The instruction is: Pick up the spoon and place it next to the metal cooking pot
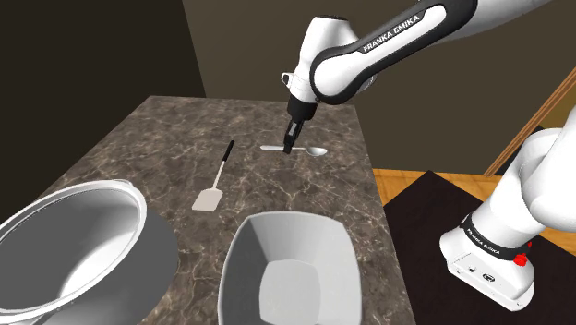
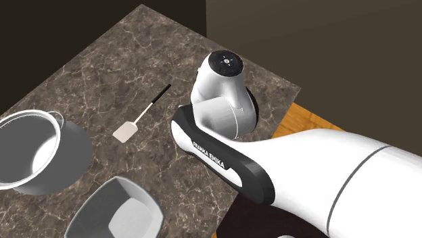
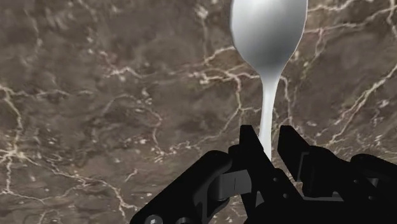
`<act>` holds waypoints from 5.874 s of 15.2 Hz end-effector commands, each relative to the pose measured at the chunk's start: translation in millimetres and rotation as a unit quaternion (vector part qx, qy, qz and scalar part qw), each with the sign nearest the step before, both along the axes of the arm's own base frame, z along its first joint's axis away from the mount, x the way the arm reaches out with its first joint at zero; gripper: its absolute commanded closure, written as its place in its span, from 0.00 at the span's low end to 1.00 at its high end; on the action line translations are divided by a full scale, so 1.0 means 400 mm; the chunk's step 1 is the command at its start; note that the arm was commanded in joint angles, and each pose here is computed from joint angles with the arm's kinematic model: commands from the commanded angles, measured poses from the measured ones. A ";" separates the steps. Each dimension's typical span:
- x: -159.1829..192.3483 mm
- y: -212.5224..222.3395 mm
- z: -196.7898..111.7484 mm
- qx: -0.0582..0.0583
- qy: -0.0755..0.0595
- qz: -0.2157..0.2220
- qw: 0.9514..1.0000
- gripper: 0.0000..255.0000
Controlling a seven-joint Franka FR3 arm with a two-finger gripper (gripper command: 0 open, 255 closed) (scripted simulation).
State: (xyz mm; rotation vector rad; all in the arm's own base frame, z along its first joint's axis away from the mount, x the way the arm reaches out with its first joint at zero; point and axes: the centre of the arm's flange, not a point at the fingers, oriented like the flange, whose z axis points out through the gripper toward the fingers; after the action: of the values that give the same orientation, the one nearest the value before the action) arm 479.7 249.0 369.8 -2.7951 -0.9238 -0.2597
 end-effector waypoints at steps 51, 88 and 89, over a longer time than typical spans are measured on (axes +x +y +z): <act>-0.181 0.389 0.509 0.000 0.000 0.000 1.000 1.00; -0.306 0.660 0.141 0.000 0.000 0.000 1.000 1.00; -0.306 0.660 0.127 0.000 0.000 0.000 1.000 1.00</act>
State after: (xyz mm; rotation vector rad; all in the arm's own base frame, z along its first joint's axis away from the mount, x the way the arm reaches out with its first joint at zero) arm 357.8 513.2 426.3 -2.7955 -0.9235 -0.2586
